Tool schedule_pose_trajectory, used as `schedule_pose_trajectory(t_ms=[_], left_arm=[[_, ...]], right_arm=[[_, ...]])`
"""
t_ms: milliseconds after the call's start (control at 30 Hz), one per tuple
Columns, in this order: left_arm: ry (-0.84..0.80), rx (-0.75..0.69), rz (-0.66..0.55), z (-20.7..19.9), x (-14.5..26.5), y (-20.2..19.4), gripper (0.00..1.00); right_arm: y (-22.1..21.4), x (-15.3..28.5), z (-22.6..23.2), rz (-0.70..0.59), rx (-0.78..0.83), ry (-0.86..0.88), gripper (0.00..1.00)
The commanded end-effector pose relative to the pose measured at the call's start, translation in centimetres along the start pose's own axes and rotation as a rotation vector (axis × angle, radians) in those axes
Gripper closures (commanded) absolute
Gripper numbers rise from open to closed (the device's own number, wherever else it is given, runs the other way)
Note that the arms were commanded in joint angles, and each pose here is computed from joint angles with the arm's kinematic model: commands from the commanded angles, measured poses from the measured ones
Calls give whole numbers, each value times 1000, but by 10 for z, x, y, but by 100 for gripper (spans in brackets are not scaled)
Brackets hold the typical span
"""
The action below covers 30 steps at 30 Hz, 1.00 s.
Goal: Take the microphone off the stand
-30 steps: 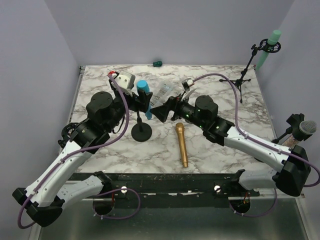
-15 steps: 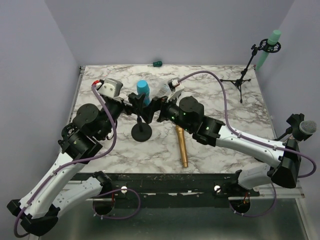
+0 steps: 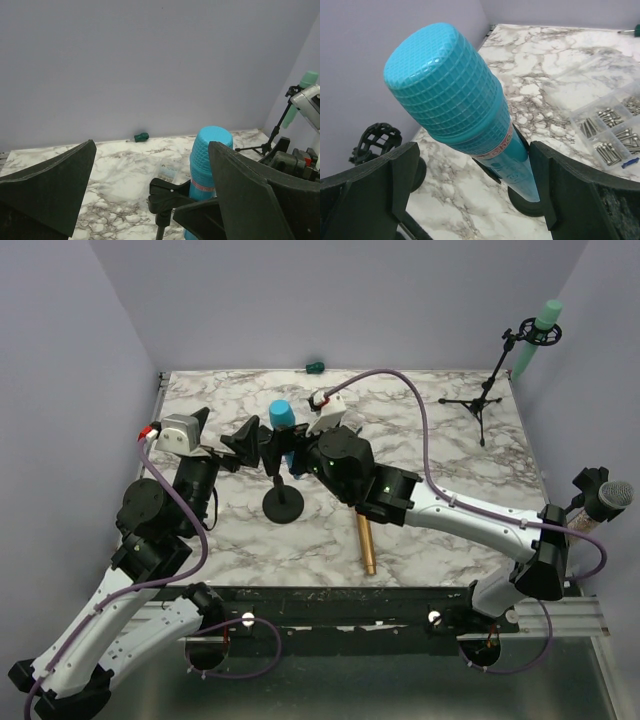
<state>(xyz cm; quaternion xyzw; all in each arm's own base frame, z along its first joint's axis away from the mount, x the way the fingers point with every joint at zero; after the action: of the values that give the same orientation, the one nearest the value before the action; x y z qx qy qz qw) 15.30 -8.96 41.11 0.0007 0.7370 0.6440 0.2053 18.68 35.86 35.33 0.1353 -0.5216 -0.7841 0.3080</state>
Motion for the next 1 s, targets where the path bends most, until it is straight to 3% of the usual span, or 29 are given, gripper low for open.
schedule_pose_trajectory(t_ms=[0, 333, 700, 967], left_arm=[[47, -5, -21, 3, -1, 0, 1], [67, 7, -36, 6, 2, 1, 2], [59, 12, -38, 5, 2, 2, 1], [96, -27, -12, 7, -2, -7, 1]], right_arm=[[5, -9, 2, -39, 83, -172, 0], [8, -29, 12, -57, 171, -307, 0], [8, -33, 9, -91, 196, -339, 10], [6, -38, 8, -101, 268, -335, 38]])
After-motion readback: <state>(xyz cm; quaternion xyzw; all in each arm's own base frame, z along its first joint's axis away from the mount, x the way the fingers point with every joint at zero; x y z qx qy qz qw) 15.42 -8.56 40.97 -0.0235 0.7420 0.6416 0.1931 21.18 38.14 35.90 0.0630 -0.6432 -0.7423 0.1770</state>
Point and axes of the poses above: each gripper's point midway between its finger pads, its own x axis back along the fingers, its own z axis along the line the jaws close on, y = z × x, the point moved 10 cm from there along x, back along the fingers, and after that the axes turned 3 degrees about -x, right-handed, at the moved point
